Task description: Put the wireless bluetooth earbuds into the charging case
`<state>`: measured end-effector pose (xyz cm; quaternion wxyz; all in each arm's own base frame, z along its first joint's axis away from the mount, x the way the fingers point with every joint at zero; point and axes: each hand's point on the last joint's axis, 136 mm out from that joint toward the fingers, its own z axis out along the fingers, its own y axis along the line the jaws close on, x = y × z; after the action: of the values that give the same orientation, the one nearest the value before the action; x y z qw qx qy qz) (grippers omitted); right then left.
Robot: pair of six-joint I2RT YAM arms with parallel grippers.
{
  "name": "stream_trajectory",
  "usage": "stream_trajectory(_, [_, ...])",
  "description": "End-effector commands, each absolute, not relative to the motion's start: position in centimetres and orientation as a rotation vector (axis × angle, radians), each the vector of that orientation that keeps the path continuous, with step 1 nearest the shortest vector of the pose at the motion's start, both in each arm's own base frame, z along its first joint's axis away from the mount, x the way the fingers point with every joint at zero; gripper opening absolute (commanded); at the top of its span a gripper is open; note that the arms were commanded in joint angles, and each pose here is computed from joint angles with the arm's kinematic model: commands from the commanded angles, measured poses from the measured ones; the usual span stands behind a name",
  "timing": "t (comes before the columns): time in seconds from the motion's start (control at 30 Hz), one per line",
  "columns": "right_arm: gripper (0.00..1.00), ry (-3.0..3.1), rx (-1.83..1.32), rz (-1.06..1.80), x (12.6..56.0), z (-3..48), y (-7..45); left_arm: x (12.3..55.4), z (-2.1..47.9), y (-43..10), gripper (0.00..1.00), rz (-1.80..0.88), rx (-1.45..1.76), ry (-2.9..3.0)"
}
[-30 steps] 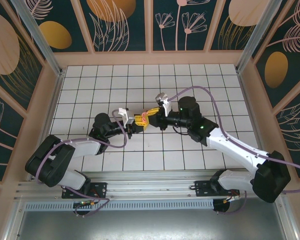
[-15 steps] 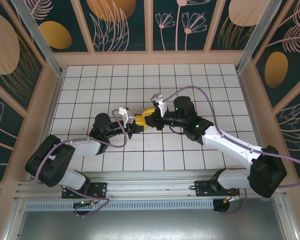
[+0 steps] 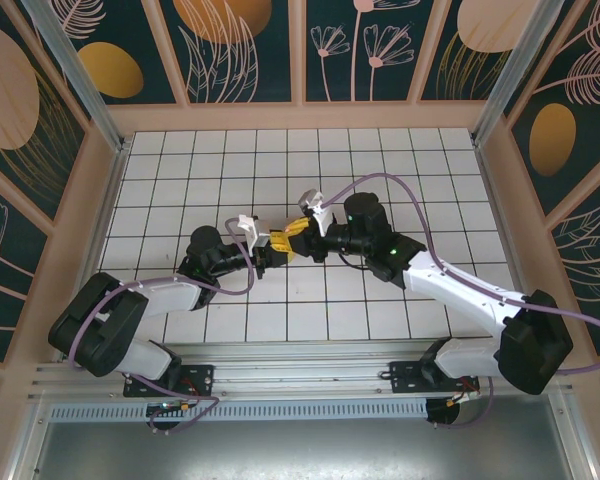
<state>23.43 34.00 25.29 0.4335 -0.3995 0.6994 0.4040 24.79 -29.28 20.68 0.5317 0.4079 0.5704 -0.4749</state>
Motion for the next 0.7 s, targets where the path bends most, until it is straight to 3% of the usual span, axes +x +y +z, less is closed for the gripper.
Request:
stream_trajectory(0.0, [0.22,1.834,-1.060,1.017,22.1,23.2,33.9,24.4,25.1,-29.2,0.00,-1.104,0.973,1.185])
stream_trajectory(0.43, [0.46,1.755,-0.950,0.963,22.9,27.0,32.6,24.8,24.7,-29.1,0.00,-1.064,0.980,1.214])
stream_trajectory(0.67, [0.53,1.682,-0.906,0.996,22.4,30.1,32.1,25.6,24.0,-28.9,0.01,-1.011,0.960,1.260])
